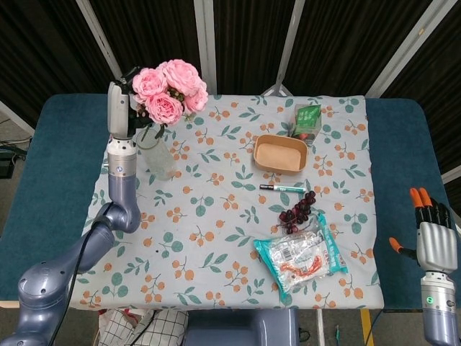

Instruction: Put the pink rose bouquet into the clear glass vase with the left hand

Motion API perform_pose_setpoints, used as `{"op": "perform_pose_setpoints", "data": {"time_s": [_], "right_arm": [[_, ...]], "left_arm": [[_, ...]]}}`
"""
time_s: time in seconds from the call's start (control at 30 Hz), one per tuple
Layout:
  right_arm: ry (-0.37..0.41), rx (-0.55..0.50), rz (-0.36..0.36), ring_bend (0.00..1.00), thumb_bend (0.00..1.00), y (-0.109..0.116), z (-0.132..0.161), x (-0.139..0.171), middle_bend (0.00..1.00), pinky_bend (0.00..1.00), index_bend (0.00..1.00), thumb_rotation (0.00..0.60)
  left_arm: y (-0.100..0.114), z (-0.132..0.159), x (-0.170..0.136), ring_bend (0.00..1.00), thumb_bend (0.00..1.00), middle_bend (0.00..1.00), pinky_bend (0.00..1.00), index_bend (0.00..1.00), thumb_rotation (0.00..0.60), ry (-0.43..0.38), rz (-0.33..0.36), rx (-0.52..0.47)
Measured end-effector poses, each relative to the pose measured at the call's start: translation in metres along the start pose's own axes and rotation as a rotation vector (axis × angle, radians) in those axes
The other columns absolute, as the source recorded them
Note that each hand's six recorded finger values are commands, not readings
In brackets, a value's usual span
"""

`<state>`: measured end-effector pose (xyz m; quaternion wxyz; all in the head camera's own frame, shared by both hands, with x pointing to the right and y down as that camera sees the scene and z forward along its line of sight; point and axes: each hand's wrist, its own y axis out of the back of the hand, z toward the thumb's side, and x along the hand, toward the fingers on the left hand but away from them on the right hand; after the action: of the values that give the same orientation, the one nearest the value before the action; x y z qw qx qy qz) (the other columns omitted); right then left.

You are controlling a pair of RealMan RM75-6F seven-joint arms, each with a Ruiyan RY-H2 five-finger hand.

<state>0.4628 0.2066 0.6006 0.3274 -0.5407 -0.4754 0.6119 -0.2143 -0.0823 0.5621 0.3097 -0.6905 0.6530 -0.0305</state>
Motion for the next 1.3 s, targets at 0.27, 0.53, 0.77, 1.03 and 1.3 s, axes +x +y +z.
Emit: {"op": "perform_pose_setpoints", "data": {"time_s": [0.27, 0.53, 0.77, 1.03, 1.3], "right_arm": [[-0.008, -0.011, -0.008, 0.00, 0.19, 0.002, -0.002, 0.000, 0.00, 0.00, 0.02, 0.600], [-0.010, -0.017, -0.006, 0.00, 0.19, 0.001, -0.003, -0.001, 0.00, 0.00, 0.02, 0.600], [-0.013, -0.023, -0.005, 0.00, 0.19, 0.001, -0.004, -0.002, 0.00, 0.00, 0.02, 0.600], [-0.015, -0.029, -0.008, 0.00, 0.19, 0.003, -0.004, -0.001, 0.00, 0.00, 0.02, 0.600], [-0.009, -0.040, -0.014, 0.00, 0.19, 0.004, -0.002, 0.001, 0.00, 0.00, 0.02, 0.600]], "left_arm": [[-0.004, -0.013, -0.007, 0.45, 0.44, 0.53, 0.51, 0.56, 0.600, 0.029, -0.005, -0.004], [-0.006, -0.018, -0.009, 0.45, 0.44, 0.53, 0.51, 0.56, 0.600, 0.043, -0.004, -0.004], [-0.011, -0.020, -0.013, 0.36, 0.41, 0.44, 0.48, 0.48, 0.600, 0.043, -0.033, 0.015], [-0.013, -0.031, -0.024, 0.28, 0.38, 0.35, 0.42, 0.41, 0.600, 0.060, -0.102, 0.065], [0.003, -0.041, -0.043, 0.21, 0.35, 0.29, 0.34, 0.35, 0.600, 0.052, -0.146, 0.128]]}}
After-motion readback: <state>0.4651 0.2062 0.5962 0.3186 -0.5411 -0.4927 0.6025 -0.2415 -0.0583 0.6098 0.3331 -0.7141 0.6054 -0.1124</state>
